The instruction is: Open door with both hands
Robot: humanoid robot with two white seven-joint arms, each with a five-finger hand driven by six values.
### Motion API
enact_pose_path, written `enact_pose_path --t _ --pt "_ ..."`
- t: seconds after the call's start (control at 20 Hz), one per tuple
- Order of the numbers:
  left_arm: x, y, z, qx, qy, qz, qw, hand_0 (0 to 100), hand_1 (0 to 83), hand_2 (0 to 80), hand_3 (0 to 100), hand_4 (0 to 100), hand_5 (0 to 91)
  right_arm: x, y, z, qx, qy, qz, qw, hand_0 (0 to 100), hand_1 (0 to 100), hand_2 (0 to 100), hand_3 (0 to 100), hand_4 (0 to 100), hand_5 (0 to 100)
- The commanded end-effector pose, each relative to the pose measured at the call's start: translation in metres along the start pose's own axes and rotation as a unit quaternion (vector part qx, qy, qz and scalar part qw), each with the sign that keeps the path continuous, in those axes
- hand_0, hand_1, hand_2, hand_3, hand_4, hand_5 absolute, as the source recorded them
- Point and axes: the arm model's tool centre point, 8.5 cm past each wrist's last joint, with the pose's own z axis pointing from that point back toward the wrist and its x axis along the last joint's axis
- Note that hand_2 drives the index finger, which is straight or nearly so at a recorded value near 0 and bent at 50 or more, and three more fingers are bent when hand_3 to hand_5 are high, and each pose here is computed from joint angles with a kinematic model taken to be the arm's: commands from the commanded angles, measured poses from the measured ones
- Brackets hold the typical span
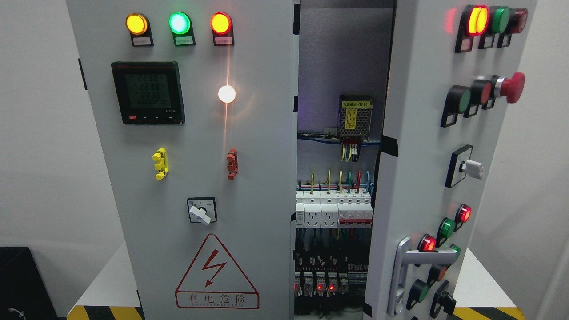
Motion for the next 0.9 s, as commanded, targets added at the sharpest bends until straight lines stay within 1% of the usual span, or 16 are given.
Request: enact_pose_path --t 0.0,0.15,0.3,0.45,0.5,0.55,0.65,0.75,0.8,0.85 --pt "0.038 0.006 -0.003 0.003 -0.063 -0.006 0.998 0 0.0 0.0 0 0 0.0 0.000 0.000 0.000 0.000 0.001 -0.007 1.000 0 0 0 0 0 0" --pt "0.073 0.034 0.003 0.022 -0.125 -0.023 0.992 0 0.0 0.0 0 0 0.0 0.000 0.000 0.000 0.000 0.000 -0.008 1.000 0 0 0 0 0 0" --pt "0.101 0.034 0.007 0.020 -0.169 -0.031 0.985 0 0.0 0.0 0 0 0.0 0.000 0.000 0.000 0.000 0.001 -0.007 1.000 0 0 0 0 0 0" --pt "0.123 0.027 0.013 0.000 -0.205 -0.043 0.978 0 0.0 0.0 0 0 0.0 0.000 0.000 0.000 0.000 0.000 -0.007 1.000 0 0 0 0 0 0" --pt "0.125 0.020 0.016 -0.016 -0.214 -0.055 0.975 0 0.0 0.0 0 0 0.0 0.000 0.000 0.000 0.000 0.000 -0.008 1.000 0 0 0 0 0 0" --pt "0.127 0.012 0.019 -0.036 -0.225 -0.075 0.971 0 0.0 0.0 0 0 0.0 0.000 0.000 0.000 0.000 0.000 -0.007 1.000 0 0 0 0 0 0" --pt "0.131 0.007 0.033 -0.069 -0.249 -0.131 0.957 0 0.0 0.0 0 0 0.0 0.001 0.000 0.000 0.000 -0.001 -0.007 1.000 0 0 0 0 0 0" --pt "0.138 0.003 0.048 -0.088 -0.273 -0.179 0.941 0 0.0 0.0 0 0 0.0 0.000 0.000 0.000 0.000 0.001 -0.008 1.000 0 0 0 0 0 0" --pt "0.145 -0.001 0.055 -0.101 -0.286 -0.193 0.933 0 0.0 0.0 0 0 0.0 0.000 0.000 0.000 0.000 0.000 -0.008 1.000 0 0 0 0 0 0" --pt "0.154 -0.003 0.064 -0.113 -0.303 -0.195 0.926 0 0.0 0.0 0 0 0.0 0.000 0.000 0.000 0.000 0.001 -0.008 1.000 0 0 0 0 0 0"
